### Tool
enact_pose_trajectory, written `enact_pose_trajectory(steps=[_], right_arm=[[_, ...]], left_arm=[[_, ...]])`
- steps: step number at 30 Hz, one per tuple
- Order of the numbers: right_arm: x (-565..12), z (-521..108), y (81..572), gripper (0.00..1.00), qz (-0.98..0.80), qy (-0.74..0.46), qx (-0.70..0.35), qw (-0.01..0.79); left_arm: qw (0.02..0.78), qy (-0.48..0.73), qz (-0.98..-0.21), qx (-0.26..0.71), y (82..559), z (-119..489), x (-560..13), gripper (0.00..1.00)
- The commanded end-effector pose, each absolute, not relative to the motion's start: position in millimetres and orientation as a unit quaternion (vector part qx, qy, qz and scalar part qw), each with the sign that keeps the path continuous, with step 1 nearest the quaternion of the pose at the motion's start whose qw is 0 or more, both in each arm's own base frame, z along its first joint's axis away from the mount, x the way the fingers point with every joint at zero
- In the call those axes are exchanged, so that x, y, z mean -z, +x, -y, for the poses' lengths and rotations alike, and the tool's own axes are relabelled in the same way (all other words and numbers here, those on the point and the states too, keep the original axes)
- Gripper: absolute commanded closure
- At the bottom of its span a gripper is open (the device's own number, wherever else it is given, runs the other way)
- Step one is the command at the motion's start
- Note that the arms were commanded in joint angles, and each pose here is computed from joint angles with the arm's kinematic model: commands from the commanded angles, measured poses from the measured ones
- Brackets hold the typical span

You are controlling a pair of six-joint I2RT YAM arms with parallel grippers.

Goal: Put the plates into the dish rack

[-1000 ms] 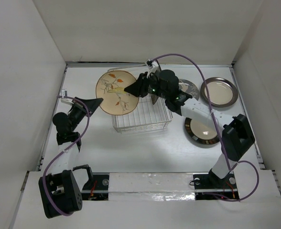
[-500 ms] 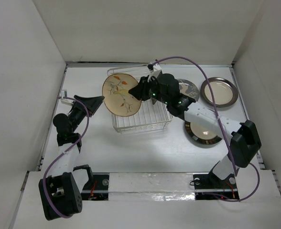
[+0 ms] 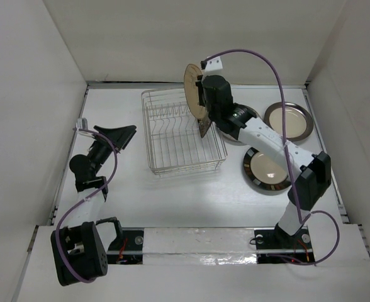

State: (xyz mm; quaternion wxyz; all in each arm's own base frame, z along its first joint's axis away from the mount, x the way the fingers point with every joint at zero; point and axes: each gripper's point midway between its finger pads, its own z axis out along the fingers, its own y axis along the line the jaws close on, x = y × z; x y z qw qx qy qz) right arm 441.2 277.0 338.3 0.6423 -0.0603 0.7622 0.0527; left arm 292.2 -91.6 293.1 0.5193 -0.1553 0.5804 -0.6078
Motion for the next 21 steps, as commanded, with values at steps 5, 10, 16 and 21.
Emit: enact_pose_trajectory(steps=[5,10,16,21], right_arm=[[-390,-263,467,1.00,-0.723,-0.026,0.059,0.687],[-370,-267,484,1.00,-0.730,-0.023,0.101,0.675],[-358,-274,491,1.00,-0.732,-0.025,0.102,0.673],[-341,-273,498,1.00,-0.745,-0.029,0.098,0.659]], left_arm=[[0.535,-0.104,-0.557,0.627,275,95,-310,0.24],[0.535,-0.103,-0.554,0.630,275,95,-310,0.24],[0.534,-0.103,-0.553,0.631,274,95,-310,0.24],[0.535,-0.101,-0.552,0.631,273,95,-311,0.24]])
